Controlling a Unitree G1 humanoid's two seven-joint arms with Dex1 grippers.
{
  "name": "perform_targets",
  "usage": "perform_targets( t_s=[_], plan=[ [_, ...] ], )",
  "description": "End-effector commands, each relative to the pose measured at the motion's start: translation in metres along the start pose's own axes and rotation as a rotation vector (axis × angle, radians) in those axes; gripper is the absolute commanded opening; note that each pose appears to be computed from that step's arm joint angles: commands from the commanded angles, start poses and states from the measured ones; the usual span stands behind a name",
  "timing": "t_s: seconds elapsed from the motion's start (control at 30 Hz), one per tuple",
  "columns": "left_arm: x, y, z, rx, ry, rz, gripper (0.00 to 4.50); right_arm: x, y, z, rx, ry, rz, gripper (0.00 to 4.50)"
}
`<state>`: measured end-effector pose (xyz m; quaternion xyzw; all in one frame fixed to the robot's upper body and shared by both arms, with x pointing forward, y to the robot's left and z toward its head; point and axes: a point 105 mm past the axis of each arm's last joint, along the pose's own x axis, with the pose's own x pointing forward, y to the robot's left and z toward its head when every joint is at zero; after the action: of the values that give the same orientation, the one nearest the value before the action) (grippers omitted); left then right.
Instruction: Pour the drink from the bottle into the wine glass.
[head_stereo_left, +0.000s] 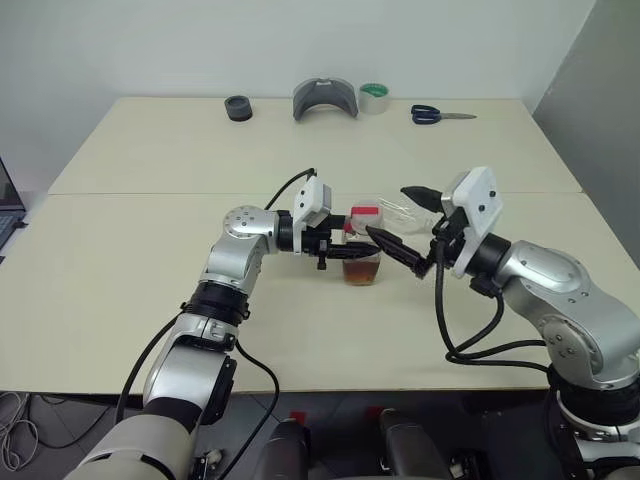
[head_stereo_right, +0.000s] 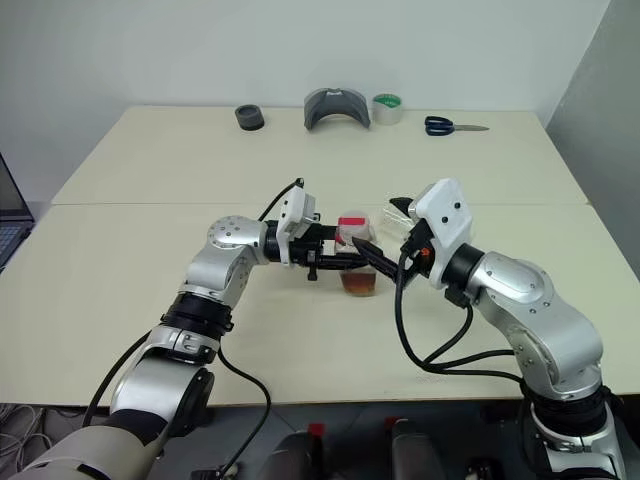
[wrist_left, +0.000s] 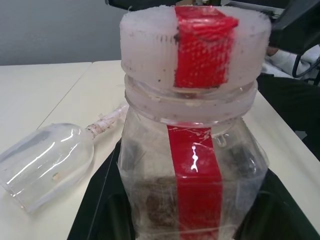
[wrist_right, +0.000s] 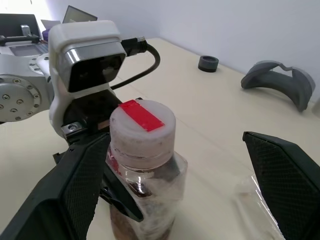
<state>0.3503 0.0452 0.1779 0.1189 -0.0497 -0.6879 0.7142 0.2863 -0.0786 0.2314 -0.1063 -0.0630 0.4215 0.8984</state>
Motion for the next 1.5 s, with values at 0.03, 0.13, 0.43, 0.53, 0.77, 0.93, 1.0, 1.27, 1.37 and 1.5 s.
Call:
perform_targets(
  t_s=[0.03, 0.13, 0.43, 0.53, 0.77, 0.93, 1.0, 1.27, 1.37, 1.5],
  plan=[
    [0.003, -0.001, 0.015, 0.053, -0.039, -0.016, 1.79, -0.006, 0.011, 0.024, -0.025, -0.066, 0.086, 4.5],
    [0.003, -0.001, 0.015, 0.054, -0.04, -0.017, 1.79, -0.005, 0.01, 0.024, -0.019, -0.052, 0.093, 4.5],
    [0.005, -0.002, 0.016, 0.057, -0.043, -0.021, 1.79, 0.013, 0.003, 0.017, -0.03, 0.009, 0.092, 4.5],
    [0.006, -0.002, 0.016, 0.058, -0.046, -0.023, 1.79, 0.019, 0.002, 0.015, -0.033, 0.018, 0.101, 4.5],
    [0.007, -0.003, 0.016, 0.061, -0.044, -0.026, 1.79, 0.027, 0.001, 0.011, -0.026, 0.015, 0.112, 4.33],
    [0.006, -0.003, 0.015, 0.061, -0.043, -0.026, 1.79, 0.028, 0.002, 0.012, -0.022, 0.001, 0.121, 2.9],
    [0.006, -0.003, 0.015, 0.06, -0.042, -0.026, 1.79, 0.028, 0.003, 0.013, -0.021, -0.006, 0.123, 2.25],
    [0.006, -0.005, 0.014, 0.057, -0.041, -0.026, 1.79, 0.024, 0.005, 0.011, -0.346, 0.004, 0.058, 1.85],
    [0.005, -0.006, 0.014, 0.053, -0.042, -0.024, 1.78, 0.023, 0.004, 0.016, -0.431, -0.039, 0.017, 1.77],
    [0.005, -0.006, 0.013, 0.049, -0.041, -0.02, 1.78, 0.016, -0.002, 0.023, -0.37, -0.118, -0.052, 1.76]
  ],
)
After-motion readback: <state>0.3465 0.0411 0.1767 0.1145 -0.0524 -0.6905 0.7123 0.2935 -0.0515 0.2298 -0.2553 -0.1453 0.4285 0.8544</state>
